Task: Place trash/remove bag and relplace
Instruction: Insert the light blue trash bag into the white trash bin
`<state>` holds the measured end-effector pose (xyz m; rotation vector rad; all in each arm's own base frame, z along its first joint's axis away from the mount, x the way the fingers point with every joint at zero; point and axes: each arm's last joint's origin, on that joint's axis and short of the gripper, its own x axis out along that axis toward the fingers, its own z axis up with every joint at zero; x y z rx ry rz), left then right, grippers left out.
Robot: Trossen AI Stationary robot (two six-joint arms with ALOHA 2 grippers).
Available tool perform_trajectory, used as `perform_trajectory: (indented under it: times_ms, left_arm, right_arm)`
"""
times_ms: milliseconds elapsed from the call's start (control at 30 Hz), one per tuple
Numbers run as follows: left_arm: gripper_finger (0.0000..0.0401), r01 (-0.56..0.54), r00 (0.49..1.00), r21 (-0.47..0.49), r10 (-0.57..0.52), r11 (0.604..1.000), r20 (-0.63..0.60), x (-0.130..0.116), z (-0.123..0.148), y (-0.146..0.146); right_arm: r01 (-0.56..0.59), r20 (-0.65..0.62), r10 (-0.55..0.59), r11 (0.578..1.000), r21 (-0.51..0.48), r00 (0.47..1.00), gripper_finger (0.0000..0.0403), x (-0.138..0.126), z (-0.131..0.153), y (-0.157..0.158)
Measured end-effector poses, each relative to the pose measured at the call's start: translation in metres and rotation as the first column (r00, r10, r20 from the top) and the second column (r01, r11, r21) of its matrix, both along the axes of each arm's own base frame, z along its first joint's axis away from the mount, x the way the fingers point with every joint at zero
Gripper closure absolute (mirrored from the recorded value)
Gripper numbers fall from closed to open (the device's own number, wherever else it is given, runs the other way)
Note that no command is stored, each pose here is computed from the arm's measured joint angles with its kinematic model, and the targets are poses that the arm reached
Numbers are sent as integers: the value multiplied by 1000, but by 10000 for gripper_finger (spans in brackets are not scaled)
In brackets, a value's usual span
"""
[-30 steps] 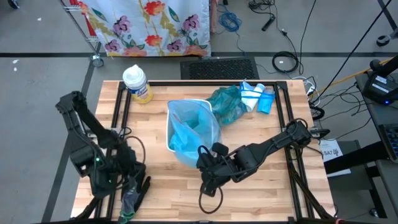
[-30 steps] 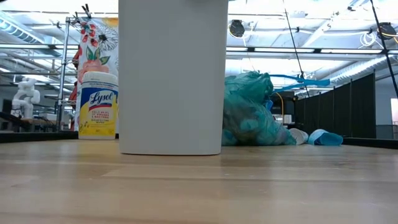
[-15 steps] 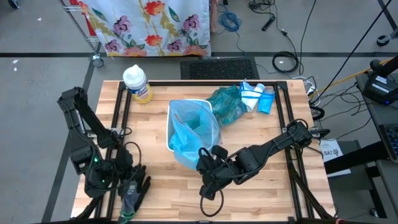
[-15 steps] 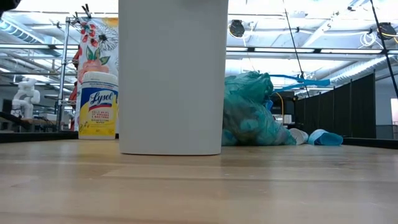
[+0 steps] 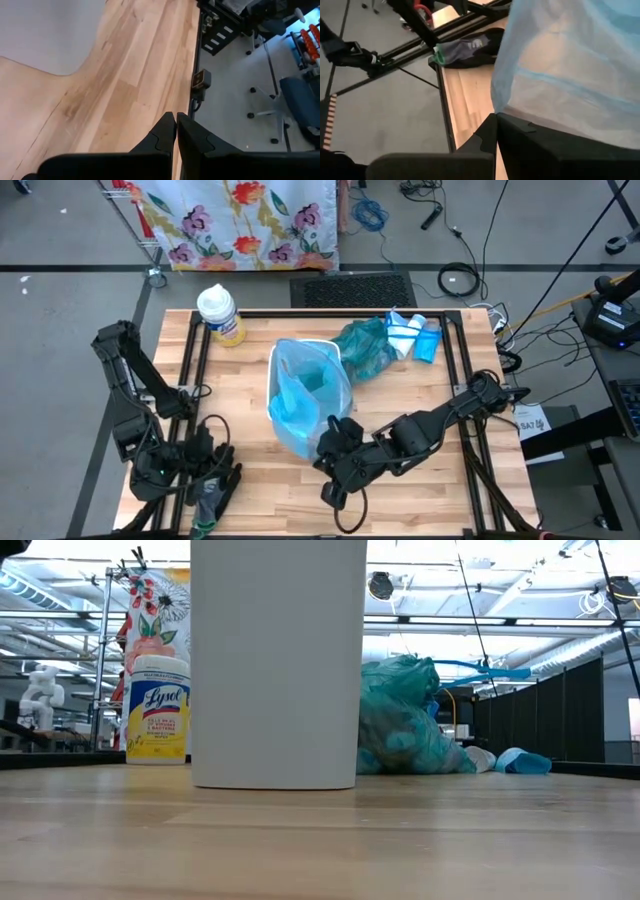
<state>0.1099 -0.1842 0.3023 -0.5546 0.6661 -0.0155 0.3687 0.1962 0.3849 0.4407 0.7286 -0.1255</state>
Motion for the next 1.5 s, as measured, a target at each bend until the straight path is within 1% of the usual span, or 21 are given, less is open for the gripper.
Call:
perform_trajectory:
  times_ms: [100, 233, 367, 467, 567, 633, 700, 767, 867, 1033, 1100, 1167, 1267, 1333, 1400, 1500]
  left_arm:
    - [379, 0, 1000, 0, 0, 1000, 0, 0, 0, 0]
    - [379, 0, 1000, 2, 0, 1000, 0, 0, 0, 0]
    - [379, 0, 1000, 2, 0, 1000, 0, 0, 0, 0]
    - [379, 0, 1000, 2, 0, 1000, 0, 0, 0, 0]
    - [379, 0, 1000, 3, 0, 1000, 0, 0, 0, 0]
    - [379, 1, 1000, 3, -1, 1000, 0, 0, 0, 0]
    - [379, 4, 1000, 8, -4, 1000, 2, 0, 0, 0]
    - [379, 13, 1000, 20, -13, 1000, 7, 0, 0, 0]
    - [379, -5, 1000, 14, 5, 1000, 8, 3, 0, 1]
    - [379, -44, 999, 3, 44, 999, 5, 12, 1, 6]
    - [379, -39, 999, 9, 39, 999, -1, 19, 1, 10]
    - [379, -33, 999, 10, 33, 999, 6, 27, 3, 13]
    - [379, -26, 999, 17, 26, 1000, 28, 41, 6, 19]
    - [379, -9, 999, 0, 9, 1000, 35, 48, 9, 24]
    - [379, 8, 999, -24, -7, 1000, 41, 56, 12, 29]
    - [379, 4, 997, -51, 0, 999, 74, 67, 16, 36]
  right_arm:
    - [18, -4, -18, 1000, 18, 1000, 400, -4, 3, 0]
    - [58, -66, -56, 998, 28, 996, 400, -12, -1, 2]
    - [107, -116, -109, 994, -23, 987, 402, -22, -6, 6]
    - [129, -79, -134, 989, -70, 988, 400, -26, -4, 10]
    - [140, -72, -146, 987, -83, 987, 399, -30, -3, 12]
    - [174, -108, -182, 982, -79, 977, 399, -35, -5, 11]
    - [233, -154, -241, 970, -69, 958, 399, -42, -8, 12]
    - [289, -170, -300, 953, -86, 939, 399, -53, -11, 17]
    - [351, -150, -367, 928, -123, 918, 399, -73, -14, 33]
    - [456, -87, -469, 880, -136, 879, 399, -104, -22, 54]
    - [478, -87, -490, 869, -127, 867, 401, -110, -30, 60]
    - [494, -90, -509, 857, -146, 856, 402, -114, -43, 64]
    - [545, -86, -563, 822, -168, 822, 402, -115, -73, 65]
    - [568, -80, -582, 810, -146, 810, 402, -117, -90, 62]
    - [571, -67, -577, 816, -89, 814, 402, -121, -104, 56]
    - [535, -28, -535, 845, -5, 845, 403, -126, -124, 41]
